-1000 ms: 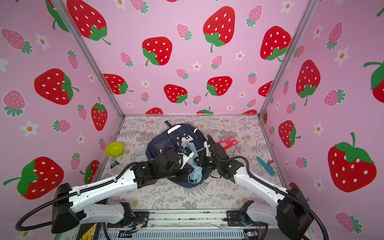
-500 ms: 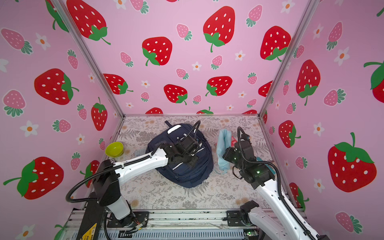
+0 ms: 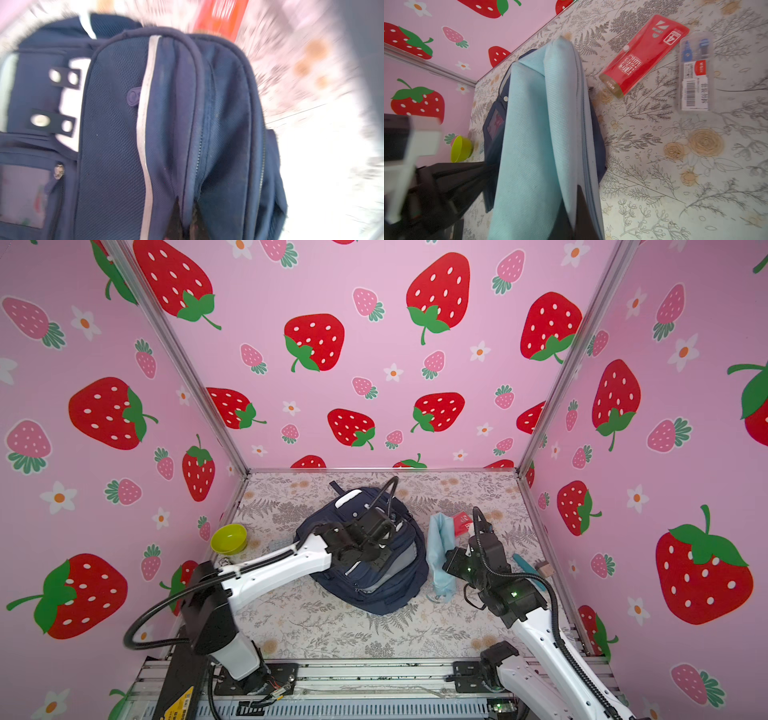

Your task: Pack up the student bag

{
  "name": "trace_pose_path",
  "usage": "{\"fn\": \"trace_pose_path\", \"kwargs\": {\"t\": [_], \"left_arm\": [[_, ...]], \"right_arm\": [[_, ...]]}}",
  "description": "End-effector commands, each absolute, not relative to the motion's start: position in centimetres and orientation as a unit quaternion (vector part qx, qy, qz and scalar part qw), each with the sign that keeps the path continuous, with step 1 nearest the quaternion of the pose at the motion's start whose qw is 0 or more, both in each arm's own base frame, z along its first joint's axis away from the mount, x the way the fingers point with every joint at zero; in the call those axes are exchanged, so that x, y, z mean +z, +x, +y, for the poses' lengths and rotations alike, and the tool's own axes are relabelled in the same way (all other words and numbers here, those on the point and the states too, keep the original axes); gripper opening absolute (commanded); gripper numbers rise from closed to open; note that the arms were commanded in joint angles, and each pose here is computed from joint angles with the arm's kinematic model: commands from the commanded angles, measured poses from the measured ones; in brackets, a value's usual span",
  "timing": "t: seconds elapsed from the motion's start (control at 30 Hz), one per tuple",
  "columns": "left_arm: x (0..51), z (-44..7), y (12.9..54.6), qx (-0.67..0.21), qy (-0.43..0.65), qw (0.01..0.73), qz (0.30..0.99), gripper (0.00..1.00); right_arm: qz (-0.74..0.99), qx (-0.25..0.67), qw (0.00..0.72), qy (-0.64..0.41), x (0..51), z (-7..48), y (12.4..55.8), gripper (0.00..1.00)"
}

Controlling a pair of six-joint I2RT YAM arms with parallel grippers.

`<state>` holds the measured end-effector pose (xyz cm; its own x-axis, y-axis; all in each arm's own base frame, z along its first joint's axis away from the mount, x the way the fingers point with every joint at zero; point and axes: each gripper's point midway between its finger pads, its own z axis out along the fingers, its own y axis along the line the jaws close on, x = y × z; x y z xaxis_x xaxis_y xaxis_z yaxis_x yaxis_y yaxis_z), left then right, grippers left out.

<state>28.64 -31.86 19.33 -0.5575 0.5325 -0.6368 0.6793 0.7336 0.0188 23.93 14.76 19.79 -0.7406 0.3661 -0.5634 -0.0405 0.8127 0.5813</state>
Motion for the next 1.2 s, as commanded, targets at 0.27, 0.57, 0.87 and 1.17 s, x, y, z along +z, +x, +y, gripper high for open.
{"fn": "trace_pose_path", "kwargs": {"t": [0.27, 0.57, 0.87, 1.17], "left_arm": [[28.8, -31.8, 26.8, -0.398, 0.332, 0.396, 0.758, 0.00], [30.2, -31.9, 26.8, -0.443, 0.324, 0.402, 0.733, 0.00], [29.3, -30.8, 28.0, -0.460, 0.300, 0.393, 0.738, 0.00], [29.8, -31.1, 30.4, -0.482, 0.291, 0.393, 0.727, 0.00]], "right_arm": [[0.852, 0.433, 0.290, 0.055, 19.2, 23.0, 25.8, 0.00], [0.861, 0.449, 0.239, 0.019, 15.1, 32.3, 25.9, 0.00], [0.878, 0.437, 0.193, -0.018, 11.1, 36.3, 23.2, 0.00], [0.906, 0.384, 0.177, -0.008, 6.7, 31.9, 19.5, 0.00]]}}
